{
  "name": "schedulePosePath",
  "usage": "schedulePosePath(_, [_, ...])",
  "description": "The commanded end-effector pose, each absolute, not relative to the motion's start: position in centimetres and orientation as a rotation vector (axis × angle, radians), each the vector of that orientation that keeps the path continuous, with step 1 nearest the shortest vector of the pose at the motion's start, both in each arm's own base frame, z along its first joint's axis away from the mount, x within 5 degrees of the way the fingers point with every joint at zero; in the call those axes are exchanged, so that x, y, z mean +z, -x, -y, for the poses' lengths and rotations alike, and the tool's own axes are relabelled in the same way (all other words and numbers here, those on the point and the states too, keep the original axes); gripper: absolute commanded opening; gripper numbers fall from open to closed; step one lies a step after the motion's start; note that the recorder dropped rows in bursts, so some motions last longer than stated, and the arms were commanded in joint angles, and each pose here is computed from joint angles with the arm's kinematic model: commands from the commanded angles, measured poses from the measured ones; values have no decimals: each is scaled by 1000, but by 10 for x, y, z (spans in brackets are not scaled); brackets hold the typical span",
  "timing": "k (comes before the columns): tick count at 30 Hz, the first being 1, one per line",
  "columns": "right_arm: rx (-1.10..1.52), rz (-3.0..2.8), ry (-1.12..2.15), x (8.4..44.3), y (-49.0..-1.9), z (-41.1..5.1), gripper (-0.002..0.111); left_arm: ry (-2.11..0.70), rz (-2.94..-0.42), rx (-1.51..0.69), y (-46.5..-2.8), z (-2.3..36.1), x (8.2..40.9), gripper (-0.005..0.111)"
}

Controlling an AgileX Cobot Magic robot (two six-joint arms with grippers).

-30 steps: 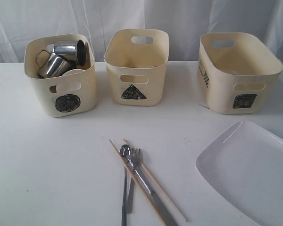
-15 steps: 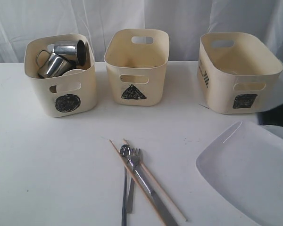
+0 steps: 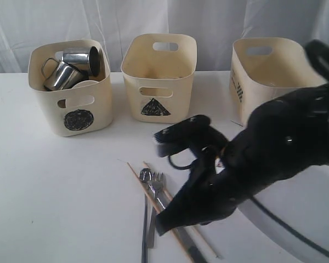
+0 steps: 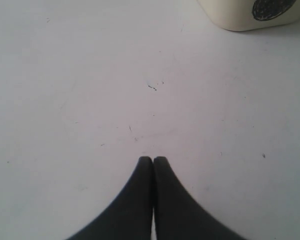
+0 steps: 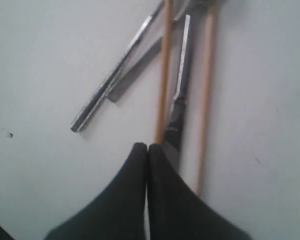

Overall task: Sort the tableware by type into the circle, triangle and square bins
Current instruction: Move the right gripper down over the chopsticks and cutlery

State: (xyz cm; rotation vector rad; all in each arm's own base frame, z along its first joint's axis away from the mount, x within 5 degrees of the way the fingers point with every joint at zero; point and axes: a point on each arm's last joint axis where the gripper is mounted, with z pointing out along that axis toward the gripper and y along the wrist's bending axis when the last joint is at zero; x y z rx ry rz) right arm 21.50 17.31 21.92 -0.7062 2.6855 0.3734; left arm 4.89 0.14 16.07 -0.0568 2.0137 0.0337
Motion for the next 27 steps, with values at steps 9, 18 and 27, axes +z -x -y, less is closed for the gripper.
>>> schedulePosePath(9, [339,-2710,922,189,-223,-215,20,56,-2024,27,-48,-1,159,0])
schedulePosePath(18, [289,-2593,990,173,-237,-222,38,59,-1870,41,-53,-2,172,0])
schedulePosePath(27, [159,-2610,1051,145,-245,-221,38,59,-1870,41,-53,-2,172,0])
